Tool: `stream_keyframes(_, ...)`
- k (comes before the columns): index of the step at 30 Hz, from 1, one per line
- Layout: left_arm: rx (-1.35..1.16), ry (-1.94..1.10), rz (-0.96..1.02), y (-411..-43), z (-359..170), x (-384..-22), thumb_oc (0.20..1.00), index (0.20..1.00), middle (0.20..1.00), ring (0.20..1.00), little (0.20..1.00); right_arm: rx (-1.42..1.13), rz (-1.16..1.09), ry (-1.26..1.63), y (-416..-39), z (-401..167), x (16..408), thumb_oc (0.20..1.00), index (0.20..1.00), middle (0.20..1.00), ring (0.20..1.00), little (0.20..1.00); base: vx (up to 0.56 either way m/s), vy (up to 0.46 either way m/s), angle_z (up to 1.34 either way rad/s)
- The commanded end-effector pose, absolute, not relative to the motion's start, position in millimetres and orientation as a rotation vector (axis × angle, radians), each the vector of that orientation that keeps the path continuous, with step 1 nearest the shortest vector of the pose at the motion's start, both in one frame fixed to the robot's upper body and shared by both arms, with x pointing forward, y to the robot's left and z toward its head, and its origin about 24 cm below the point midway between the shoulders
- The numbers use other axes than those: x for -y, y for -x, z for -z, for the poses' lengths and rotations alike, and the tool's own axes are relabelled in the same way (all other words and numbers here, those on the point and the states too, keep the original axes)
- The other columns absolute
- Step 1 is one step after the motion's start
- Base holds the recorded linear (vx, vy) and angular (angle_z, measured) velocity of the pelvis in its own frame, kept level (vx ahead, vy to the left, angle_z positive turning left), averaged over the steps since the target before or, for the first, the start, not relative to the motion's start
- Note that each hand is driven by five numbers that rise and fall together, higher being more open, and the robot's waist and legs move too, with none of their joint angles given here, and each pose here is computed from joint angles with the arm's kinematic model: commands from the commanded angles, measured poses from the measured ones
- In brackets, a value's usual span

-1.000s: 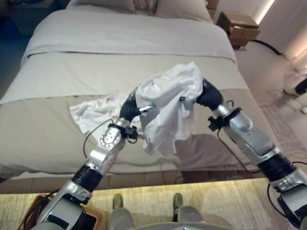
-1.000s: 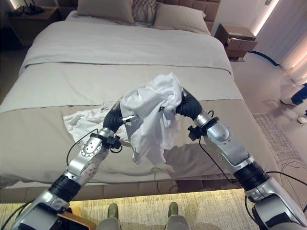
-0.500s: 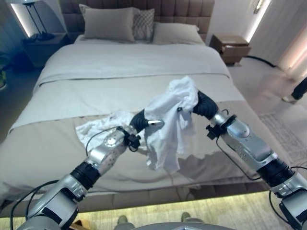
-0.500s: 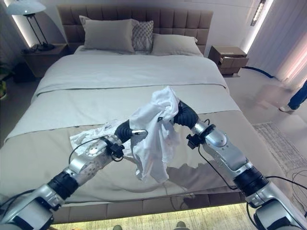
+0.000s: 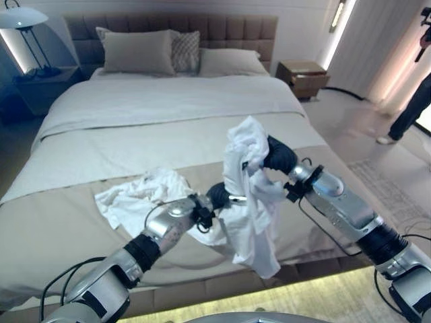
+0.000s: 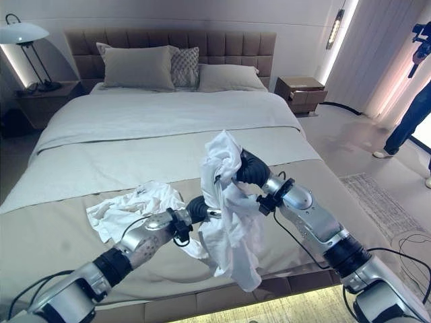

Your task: Pick up clothes into the bucket

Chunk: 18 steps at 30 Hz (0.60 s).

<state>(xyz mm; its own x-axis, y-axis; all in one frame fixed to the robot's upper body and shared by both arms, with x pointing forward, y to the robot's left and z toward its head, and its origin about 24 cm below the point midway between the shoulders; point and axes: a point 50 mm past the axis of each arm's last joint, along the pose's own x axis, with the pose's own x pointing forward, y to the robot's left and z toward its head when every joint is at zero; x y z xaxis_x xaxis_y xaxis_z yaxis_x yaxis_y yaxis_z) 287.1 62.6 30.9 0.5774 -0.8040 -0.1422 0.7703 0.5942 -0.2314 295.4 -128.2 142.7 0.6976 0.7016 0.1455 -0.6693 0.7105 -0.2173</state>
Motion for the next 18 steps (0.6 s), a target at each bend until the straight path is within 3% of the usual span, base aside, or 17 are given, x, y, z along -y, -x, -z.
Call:
stream_keyframes(1, -0.099, -0.013, 0.909, -308.6, -54.5, -44.8, 0.573, 0.573, 0.573, 0.573, 0.573, 0.513, -0.801, 0.034, -292.5, -203.5, 109.7, 0.2, 0.2, 0.2, 0.2, 0.2, 0.0, -0.001, 0.05)
stream_keyframes(2, -0.094, -0.015, 0.872, -310.4, -53.6, -43.4, 0.2, 0.2, 0.2, 0.2, 0.2, 0.517, -0.797, 0.03, -291.6, -204.0, 110.1, 0.2, 0.2, 0.2, 0.2, 0.2, 0.0, -0.002, 0.06)
stream_keyframes(10, -0.034, 0.044, 0.735, -313.9, -59.3, -43.1, 0.2, 0.2, 0.2, 0.2, 0.2, 0.52, -0.727, 0.011, -293.0, -204.1, 119.9, 0.2, 0.2, 0.2, 0.2, 0.2, -0.01, -0.003, 0.04)
stream_keyframes(18, -0.024, 0.147, 0.532, -305.3, -48.5, -89.5, 0.2, 0.2, 0.2, 0.2, 0.2, 0.507, -0.66, -0.008, -293.0, -198.5, 134.9, 0.2, 0.2, 0.2, 0.2, 0.2, 0.0, -0.007, 0.02)
